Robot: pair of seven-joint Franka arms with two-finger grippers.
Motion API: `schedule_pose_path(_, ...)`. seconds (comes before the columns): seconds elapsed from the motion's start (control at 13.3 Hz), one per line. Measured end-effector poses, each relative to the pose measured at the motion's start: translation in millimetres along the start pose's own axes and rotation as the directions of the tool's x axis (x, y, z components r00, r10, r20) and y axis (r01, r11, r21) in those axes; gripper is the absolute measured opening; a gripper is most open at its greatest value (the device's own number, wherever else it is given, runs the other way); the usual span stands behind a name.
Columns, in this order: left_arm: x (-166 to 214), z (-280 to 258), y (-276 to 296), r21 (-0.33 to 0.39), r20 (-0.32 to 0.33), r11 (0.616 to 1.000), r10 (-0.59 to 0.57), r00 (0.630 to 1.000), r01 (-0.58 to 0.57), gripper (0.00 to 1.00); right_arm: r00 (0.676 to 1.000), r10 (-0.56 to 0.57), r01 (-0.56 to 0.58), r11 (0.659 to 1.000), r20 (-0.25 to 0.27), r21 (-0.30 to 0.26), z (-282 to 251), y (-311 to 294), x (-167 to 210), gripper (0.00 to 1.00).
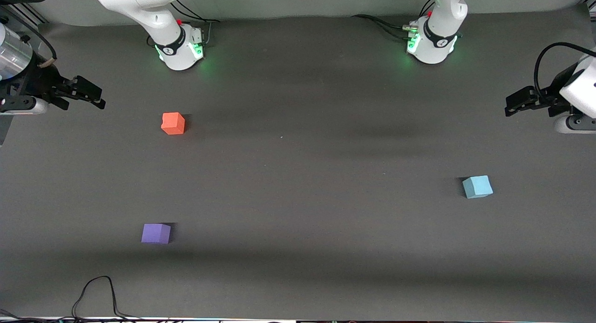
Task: Place blue block between orange and purple blocks
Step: 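Reach the left gripper down toward the light blue block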
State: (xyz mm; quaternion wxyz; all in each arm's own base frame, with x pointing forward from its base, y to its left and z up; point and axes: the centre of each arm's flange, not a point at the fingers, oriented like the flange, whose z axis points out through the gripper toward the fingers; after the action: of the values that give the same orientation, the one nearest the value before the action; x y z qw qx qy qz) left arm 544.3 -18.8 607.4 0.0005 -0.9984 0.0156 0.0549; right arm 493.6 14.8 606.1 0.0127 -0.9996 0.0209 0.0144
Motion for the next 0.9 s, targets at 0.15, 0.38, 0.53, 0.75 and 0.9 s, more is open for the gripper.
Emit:
schedule_pose_path(0.15,0,0,0,0.0,0.002,1.0,0.0,1.0,0.0,1.0,1.0,0.001,-0.001,1.0,0.001,0.0,0,0,0,1.0)
schedule_pose_path(0.38,-2,2,-4,-0.001,0.016,1.0,-0.008,1.0,0.008,1.0,1.0,0.006,-0.006,1.0,0.001,0.001,0,3,0,1.0)
schedule_pose_path(0.53,-2,5,-27,-0.006,0.022,0.999,-0.032,0.999,0.032,1.0,1.0,0.01,-0.01,1.0,0.0,0.002,-1,5,0,1.0)
schedule_pose_path(0.75,-6,7,-82,-0.018,0.018,0.997,-0.074,0.997,0.074,1.0,1.0,0.016,-0.016,1.0,-0.001,0.002,-1,8,0,1.0)
schedule_pose_path(0.9,-3,9,-92,-0.016,0.001,0.997,-0.081,0.997,0.081,1.0,1.0,0.021,-0.021,1.0,-0.001,0.002,-1,11,0,1.0)
